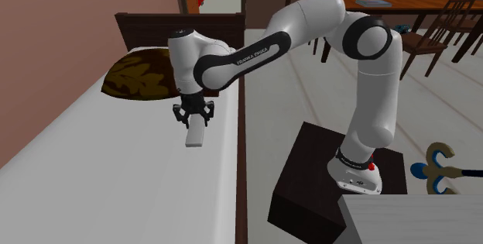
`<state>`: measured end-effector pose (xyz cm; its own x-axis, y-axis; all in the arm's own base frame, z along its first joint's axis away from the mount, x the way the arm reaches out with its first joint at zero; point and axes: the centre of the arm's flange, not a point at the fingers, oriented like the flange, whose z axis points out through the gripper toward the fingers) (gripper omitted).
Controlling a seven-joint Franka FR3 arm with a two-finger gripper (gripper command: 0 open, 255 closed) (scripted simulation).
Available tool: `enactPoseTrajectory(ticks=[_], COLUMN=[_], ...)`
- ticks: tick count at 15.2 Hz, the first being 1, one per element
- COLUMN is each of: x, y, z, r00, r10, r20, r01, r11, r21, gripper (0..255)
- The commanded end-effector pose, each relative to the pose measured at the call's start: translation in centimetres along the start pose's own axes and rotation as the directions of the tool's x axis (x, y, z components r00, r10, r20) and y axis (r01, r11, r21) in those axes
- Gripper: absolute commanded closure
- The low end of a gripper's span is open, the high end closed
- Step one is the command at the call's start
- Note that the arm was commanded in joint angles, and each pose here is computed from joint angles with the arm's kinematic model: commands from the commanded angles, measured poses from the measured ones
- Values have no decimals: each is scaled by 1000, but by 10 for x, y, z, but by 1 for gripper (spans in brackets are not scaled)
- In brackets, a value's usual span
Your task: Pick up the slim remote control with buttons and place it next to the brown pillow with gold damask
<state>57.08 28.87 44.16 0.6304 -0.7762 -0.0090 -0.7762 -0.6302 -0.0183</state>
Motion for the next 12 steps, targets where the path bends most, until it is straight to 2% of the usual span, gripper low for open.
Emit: enactPoseTrajectory(ticks=[1, 12], x=[1, 0], y=[0, -1], z=[-10, -69], r00=[1000, 1000], r10=[0, 0], r20=[0, 0], r01=[0, 0], r11=[1000, 1000], r21=[0, 0], gripper=[255, 255])
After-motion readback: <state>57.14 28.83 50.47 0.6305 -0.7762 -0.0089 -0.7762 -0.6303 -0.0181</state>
